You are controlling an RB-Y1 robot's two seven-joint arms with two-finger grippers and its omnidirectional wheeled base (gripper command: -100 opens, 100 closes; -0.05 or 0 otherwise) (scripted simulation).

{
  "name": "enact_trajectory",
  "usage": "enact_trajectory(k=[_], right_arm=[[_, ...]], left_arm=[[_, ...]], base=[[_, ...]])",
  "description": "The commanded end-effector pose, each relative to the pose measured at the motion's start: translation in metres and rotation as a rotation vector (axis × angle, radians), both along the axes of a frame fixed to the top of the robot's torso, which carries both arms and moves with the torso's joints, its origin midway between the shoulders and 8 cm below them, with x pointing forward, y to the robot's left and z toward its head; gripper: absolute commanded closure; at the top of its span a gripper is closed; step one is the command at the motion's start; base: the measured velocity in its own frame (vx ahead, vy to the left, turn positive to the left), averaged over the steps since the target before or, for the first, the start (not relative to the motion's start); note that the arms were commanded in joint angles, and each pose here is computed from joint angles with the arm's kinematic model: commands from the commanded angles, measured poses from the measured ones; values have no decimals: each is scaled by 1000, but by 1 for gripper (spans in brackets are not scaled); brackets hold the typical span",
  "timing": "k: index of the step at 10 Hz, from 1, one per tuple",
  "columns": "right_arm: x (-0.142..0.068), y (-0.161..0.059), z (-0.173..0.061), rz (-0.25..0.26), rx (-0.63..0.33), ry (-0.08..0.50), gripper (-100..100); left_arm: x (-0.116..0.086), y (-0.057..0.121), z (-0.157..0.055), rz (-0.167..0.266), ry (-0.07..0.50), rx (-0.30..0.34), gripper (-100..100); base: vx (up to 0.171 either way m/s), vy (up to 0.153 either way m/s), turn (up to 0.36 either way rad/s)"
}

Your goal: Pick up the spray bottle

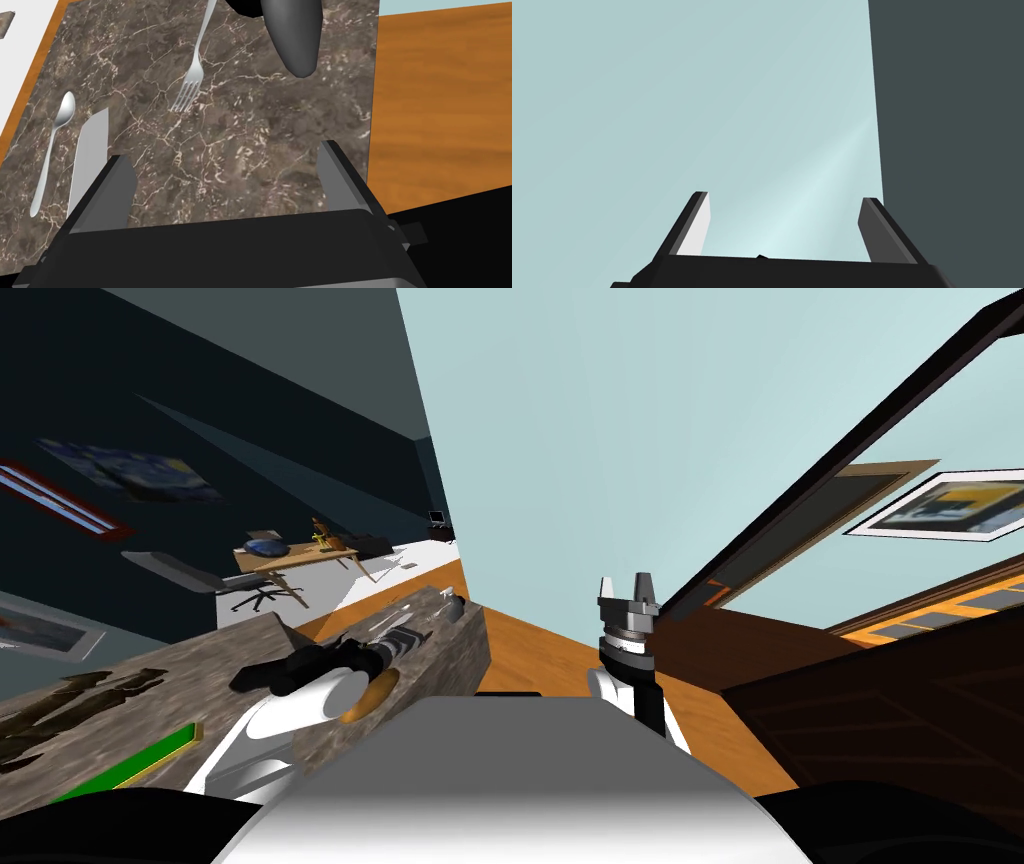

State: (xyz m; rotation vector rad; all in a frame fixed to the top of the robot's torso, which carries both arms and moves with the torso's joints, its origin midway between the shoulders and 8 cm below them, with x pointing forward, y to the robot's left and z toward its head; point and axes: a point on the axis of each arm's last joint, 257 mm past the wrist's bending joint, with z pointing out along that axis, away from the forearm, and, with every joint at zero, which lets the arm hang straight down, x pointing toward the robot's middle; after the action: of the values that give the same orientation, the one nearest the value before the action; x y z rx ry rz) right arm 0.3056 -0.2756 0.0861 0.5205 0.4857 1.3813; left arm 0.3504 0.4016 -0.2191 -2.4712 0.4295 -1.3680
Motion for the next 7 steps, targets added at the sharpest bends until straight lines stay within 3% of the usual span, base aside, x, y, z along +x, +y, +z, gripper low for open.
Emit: enact_trajectory(k=[1, 7], right_arm=[[0, 0, 0, 0, 0, 0, 0], [0, 0, 0, 0, 0, 0, 0]], left_arm=[[-1, -2, -4, 0, 28, -49, -100], [-5, -10, -14, -10, 118, -161, -100]], base=[[41, 25, -142], [40, 23, -91]])
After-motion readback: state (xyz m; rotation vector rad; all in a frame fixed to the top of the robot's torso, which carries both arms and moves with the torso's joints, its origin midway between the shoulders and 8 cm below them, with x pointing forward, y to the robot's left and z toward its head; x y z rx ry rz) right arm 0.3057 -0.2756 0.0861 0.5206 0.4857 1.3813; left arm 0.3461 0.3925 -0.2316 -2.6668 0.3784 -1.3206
